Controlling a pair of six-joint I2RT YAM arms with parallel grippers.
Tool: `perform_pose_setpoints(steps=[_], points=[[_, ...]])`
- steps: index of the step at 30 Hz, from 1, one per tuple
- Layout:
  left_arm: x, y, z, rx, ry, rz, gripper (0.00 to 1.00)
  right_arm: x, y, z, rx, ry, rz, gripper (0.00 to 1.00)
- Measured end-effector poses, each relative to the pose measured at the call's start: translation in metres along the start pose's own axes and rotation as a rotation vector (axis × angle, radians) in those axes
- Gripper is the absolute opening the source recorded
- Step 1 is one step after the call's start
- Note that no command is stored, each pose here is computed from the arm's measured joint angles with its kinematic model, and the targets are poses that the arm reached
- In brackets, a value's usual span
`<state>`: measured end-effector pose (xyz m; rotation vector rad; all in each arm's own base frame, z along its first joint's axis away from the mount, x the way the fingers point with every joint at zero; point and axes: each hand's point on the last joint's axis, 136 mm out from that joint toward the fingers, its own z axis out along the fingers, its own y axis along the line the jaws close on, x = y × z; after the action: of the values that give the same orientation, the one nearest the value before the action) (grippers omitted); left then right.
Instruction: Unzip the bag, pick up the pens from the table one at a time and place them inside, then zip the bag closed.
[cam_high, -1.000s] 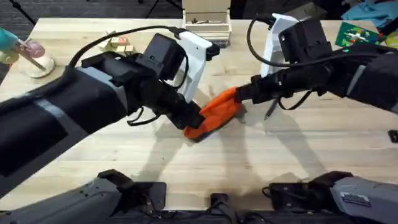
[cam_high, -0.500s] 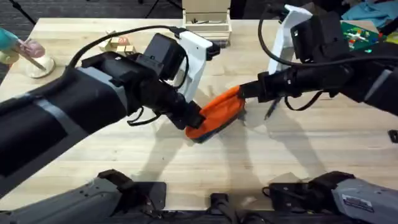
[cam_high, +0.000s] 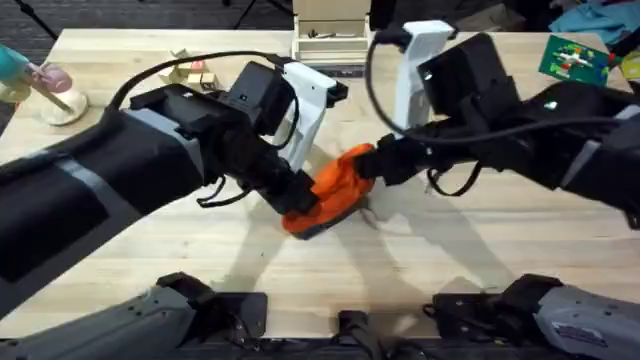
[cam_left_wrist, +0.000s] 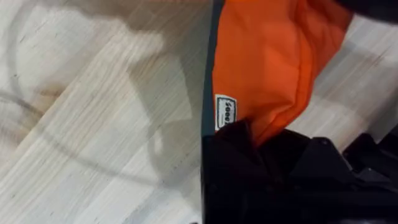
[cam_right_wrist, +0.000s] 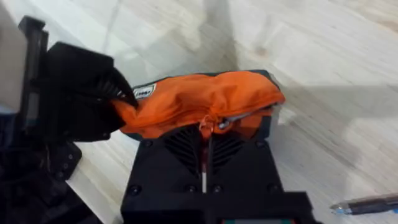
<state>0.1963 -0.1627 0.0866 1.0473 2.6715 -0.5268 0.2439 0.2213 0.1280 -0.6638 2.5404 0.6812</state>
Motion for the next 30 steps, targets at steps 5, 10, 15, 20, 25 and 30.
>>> perform_pose_setpoints(steps=[5,10,15,20,25,30], points=[[0.003,0.002,0.001,-0.010,0.008,-0.004,0.045,0.001,0.011,0.003,0.001,-0.001,-0.044,0.032],[0.003,0.003,0.001,-0.012,0.010,-0.004,0.045,0.001,0.017,0.001,0.008,-0.010,-0.068,0.032],[0.005,0.003,0.001,-0.015,0.017,-0.006,0.045,-0.003,0.029,-0.003,-0.004,-0.025,-0.100,0.032],[0.006,0.005,0.001,-0.025,0.021,-0.006,0.042,-0.010,0.045,-0.010,-0.030,-0.044,-0.144,0.032],[0.006,0.006,0.001,-0.028,0.020,-0.007,0.042,-0.012,0.053,-0.014,-0.041,-0.051,-0.161,0.032],[0.004,0.007,0.001,-0.036,0.016,-0.005,0.042,-0.015,0.059,-0.018,-0.049,-0.053,-0.172,0.032]])
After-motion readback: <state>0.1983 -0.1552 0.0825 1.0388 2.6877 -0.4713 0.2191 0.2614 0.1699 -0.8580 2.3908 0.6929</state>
